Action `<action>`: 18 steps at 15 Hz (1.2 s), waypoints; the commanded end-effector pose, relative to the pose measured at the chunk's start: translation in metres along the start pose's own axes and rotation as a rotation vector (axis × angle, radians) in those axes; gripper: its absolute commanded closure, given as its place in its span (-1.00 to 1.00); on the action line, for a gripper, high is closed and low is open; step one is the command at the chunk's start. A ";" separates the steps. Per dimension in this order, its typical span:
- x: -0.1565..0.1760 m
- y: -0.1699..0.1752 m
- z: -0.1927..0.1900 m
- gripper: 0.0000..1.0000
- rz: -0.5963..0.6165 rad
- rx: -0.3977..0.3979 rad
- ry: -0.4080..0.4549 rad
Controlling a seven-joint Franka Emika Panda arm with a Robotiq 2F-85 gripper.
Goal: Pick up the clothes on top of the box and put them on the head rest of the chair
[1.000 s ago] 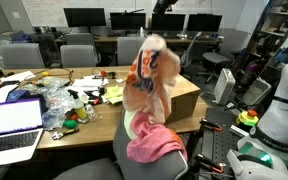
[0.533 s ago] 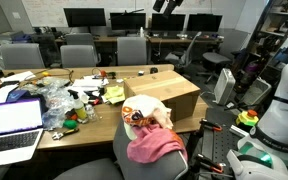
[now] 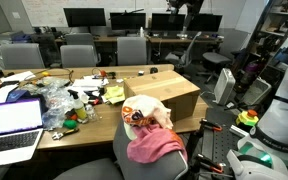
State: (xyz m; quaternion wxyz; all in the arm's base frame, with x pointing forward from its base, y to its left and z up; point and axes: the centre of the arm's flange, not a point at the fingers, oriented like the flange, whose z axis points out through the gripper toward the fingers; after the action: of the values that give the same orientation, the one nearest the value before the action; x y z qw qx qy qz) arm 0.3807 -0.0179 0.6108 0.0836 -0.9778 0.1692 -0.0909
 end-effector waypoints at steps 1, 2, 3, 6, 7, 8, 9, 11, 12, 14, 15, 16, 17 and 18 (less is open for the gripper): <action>0.002 0.031 0.010 -1.00 0.146 -0.064 -0.064; 0.002 0.040 0.017 -1.00 0.175 -0.070 -0.077; 0.002 0.047 0.024 -1.00 0.199 -0.074 -0.093; -0.004 0.076 0.055 -1.00 0.258 -0.054 -0.148; -0.008 0.086 0.066 -1.00 0.287 -0.052 -0.167; -0.014 0.097 0.078 -1.00 0.311 -0.041 -0.188; -0.019 0.107 0.089 -1.00 0.335 -0.031 -0.204; -0.032 0.128 0.111 -1.00 0.388 0.000 -0.238; -0.040 0.140 0.122 -1.00 0.416 0.024 -0.248; -0.049 0.161 0.139 -1.00 0.478 0.071 -0.260; -0.053 0.169 0.146 -1.00 0.502 0.093 -0.260; -0.055 0.179 0.151 -1.00 0.529 0.113 -0.256; -0.057 0.186 0.156 -1.00 0.555 0.124 -0.250; -0.059 0.194 0.157 -1.00 0.571 0.135 -0.238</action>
State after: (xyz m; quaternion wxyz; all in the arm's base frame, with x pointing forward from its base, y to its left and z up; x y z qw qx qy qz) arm 0.3132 -0.1443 0.4228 0.1628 -0.8993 0.4001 0.0680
